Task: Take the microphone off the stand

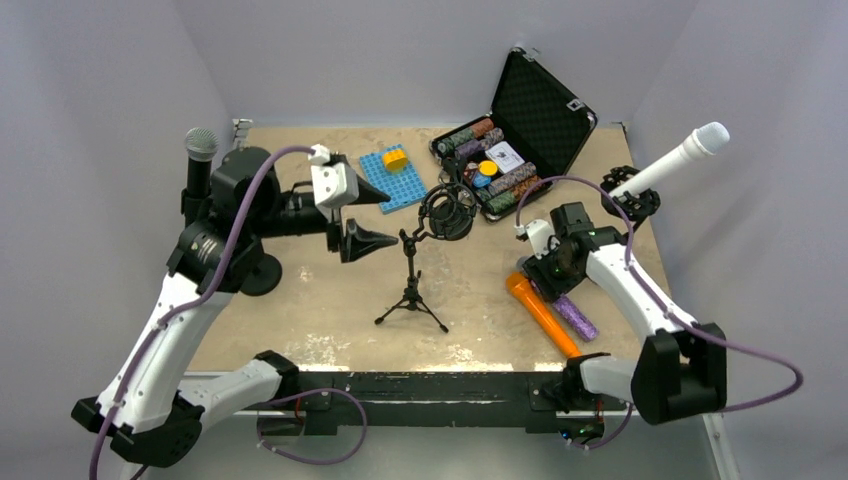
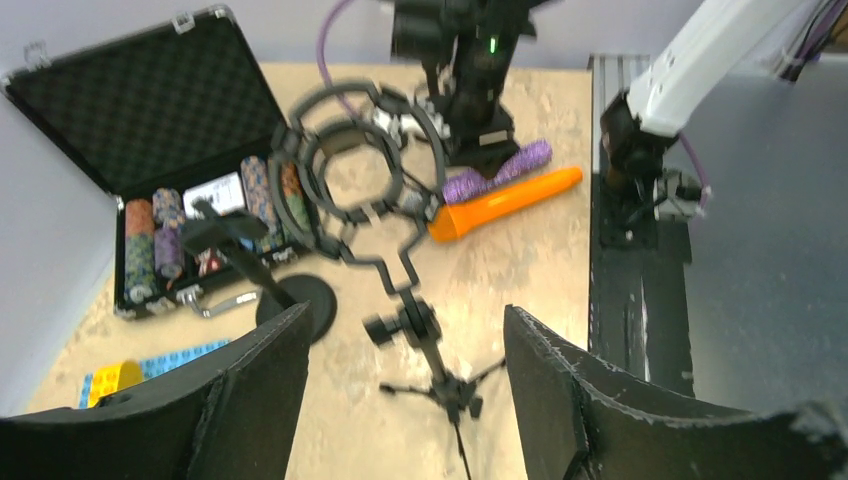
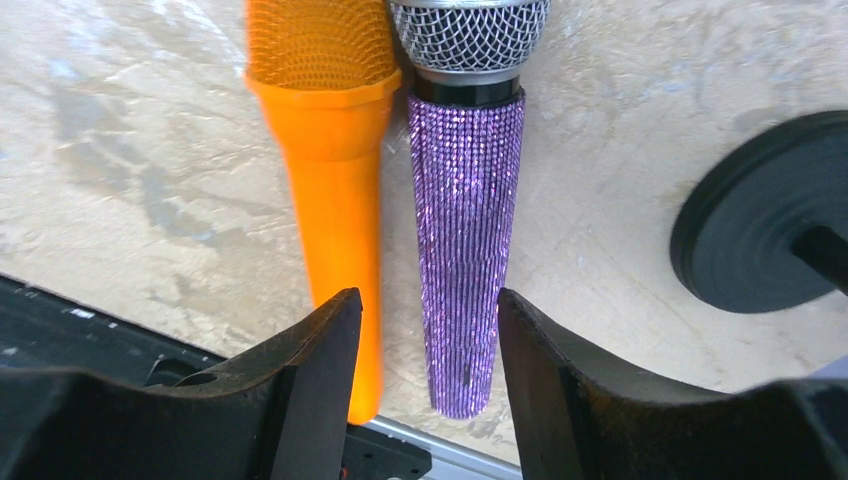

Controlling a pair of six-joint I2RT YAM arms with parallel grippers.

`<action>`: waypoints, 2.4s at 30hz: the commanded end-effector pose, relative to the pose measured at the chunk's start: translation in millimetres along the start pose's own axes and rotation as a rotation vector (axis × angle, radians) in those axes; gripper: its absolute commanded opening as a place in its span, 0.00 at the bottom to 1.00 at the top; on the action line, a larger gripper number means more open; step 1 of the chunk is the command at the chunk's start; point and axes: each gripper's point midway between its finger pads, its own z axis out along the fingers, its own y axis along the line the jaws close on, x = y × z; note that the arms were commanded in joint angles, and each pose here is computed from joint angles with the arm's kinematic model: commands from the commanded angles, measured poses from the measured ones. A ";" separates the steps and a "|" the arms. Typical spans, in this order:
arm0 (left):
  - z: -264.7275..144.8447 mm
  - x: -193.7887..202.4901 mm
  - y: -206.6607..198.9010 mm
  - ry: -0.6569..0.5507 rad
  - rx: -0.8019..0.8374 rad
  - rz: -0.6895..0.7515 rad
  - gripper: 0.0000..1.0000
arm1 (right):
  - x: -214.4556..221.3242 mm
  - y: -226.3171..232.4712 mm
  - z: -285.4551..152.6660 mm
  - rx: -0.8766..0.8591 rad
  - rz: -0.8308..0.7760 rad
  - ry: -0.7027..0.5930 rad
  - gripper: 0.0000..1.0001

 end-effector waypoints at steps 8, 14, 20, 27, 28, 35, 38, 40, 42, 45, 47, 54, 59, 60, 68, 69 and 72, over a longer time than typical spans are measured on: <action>-16.7 101.6 -37.1 0.173 0.041 -0.044 0.73 | -77.7 45.4 -146.2 -0.102 -0.147 -0.453 0.55; 10.9 118.5 -17.5 0.141 0.008 -0.170 0.73 | -132.7 91.7 -214.7 -0.257 -0.347 -0.731 0.56; 34.4 135.3 -4.2 0.090 -0.015 -0.261 0.73 | -187.1 117.6 -291.8 -0.374 -0.451 -1.034 0.59; 52.0 141.9 6.4 0.053 -0.010 -0.243 0.72 | -231.2 144.4 -330.8 -0.561 -0.449 -1.149 0.63; 54.3 141.9 7.9 0.050 -0.009 -0.240 0.72 | -241.8 145.9 -332.3 -0.592 -0.401 -1.147 0.63; 58.6 153.2 14.0 0.051 -0.050 -0.255 0.70 | -327.8 138.6 -306.4 -0.495 -0.184 -1.157 0.52; 56.6 156.2 13.3 0.058 -0.061 -0.259 0.70 | -347.5 129.3 -283.0 -0.426 -0.136 -1.112 0.49; 55.4 158.1 17.0 0.064 -0.086 -0.256 0.70 | -352.0 124.4 -265.7 -0.395 -0.125 -1.069 0.48; 52.3 159.5 28.9 0.079 -0.163 -0.274 0.70 | -348.4 124.4 -256.6 -0.399 -0.101 -1.032 0.47; 47.5 153.8 39.7 0.075 -0.233 -0.277 0.70 | -333.8 134.7 -254.7 -0.446 -0.140 -1.003 0.46; 44.8 149.4 45.1 0.079 -0.255 -0.267 0.69 | -324.7 134.0 -252.1 -0.434 -0.139 -0.985 0.46; 37.8 146.5 62.6 0.138 -0.313 -0.150 0.69 | -290.0 134.3 -251.9 -0.438 -0.103 -0.925 0.46; 33.3 148.4 64.3 0.162 -0.319 -0.097 0.62 | -270.0 144.1 -251.0 -0.493 -0.075 -0.887 0.46; 33.3 147.6 62.5 0.160 -0.308 -0.085 0.58 | -266.4 146.5 -250.2 -0.503 -0.078 -0.879 0.46; 39.9 147.2 36.3 0.135 -0.149 -0.044 0.33 | -257.8 151.8 -258.1 -0.499 -0.220 -0.926 0.50; 40.4 146.1 33.8 0.132 -0.129 -0.028 0.31 | -258.0 150.3 -262.0 -0.478 -0.260 -0.947 0.51; 43.9 143.8 28.0 0.123 -0.070 0.011 0.21 | -256.6 141.5 -265.7 -0.410 -0.327 -0.982 0.55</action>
